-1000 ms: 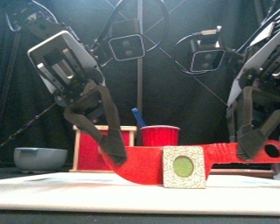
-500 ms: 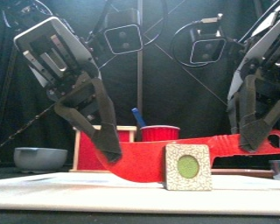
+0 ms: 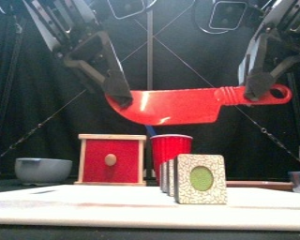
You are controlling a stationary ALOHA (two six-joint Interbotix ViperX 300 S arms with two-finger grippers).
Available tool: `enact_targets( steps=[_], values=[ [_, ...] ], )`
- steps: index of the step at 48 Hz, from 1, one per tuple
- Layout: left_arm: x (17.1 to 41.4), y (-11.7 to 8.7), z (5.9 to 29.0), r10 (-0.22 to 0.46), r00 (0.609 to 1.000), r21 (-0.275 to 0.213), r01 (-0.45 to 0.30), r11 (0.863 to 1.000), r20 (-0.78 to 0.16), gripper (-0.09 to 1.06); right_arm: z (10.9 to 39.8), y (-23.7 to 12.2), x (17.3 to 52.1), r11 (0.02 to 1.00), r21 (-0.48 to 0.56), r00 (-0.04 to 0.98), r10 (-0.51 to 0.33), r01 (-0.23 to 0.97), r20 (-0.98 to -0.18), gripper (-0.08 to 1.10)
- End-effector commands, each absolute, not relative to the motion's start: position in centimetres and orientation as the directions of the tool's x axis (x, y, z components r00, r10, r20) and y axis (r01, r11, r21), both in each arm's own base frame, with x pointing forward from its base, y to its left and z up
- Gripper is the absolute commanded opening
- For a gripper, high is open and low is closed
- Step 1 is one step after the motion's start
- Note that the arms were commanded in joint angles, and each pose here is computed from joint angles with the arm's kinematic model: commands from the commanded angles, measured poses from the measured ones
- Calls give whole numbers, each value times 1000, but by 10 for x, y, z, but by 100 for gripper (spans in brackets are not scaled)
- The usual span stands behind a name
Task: Place sushi on board then cut the sushi with the knife then place the pieces on the plate
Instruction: Cut the sushi into 4 pieces
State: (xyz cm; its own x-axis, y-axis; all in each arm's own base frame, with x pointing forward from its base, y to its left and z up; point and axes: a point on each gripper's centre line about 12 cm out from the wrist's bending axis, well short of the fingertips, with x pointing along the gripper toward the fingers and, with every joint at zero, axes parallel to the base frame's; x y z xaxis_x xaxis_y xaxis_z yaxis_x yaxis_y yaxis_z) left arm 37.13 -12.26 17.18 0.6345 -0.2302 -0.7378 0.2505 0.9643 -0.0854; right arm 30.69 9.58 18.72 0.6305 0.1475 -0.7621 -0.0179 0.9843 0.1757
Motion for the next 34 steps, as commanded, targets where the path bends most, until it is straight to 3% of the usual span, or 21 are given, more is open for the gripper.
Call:
enact_targets(
  steps=[1,10,21,34],
  values=[
    [369,-121,189,-228,659,-43,285,958,-716,47,205,89,300,983,183,661,145,-12,-736,35],
    [371,-106,201,-193,702,38,299,953,-686,55,215,86,289,980,201,683,153,-9,-714,35],
    [375,-91,206,-168,742,81,286,955,-649,72,217,78,265,975,223,674,154,15,-722,35],
    [377,-88,223,-192,836,146,306,941,-514,74,209,68,227,948,299,622,172,106,-764,35]
  ],
)
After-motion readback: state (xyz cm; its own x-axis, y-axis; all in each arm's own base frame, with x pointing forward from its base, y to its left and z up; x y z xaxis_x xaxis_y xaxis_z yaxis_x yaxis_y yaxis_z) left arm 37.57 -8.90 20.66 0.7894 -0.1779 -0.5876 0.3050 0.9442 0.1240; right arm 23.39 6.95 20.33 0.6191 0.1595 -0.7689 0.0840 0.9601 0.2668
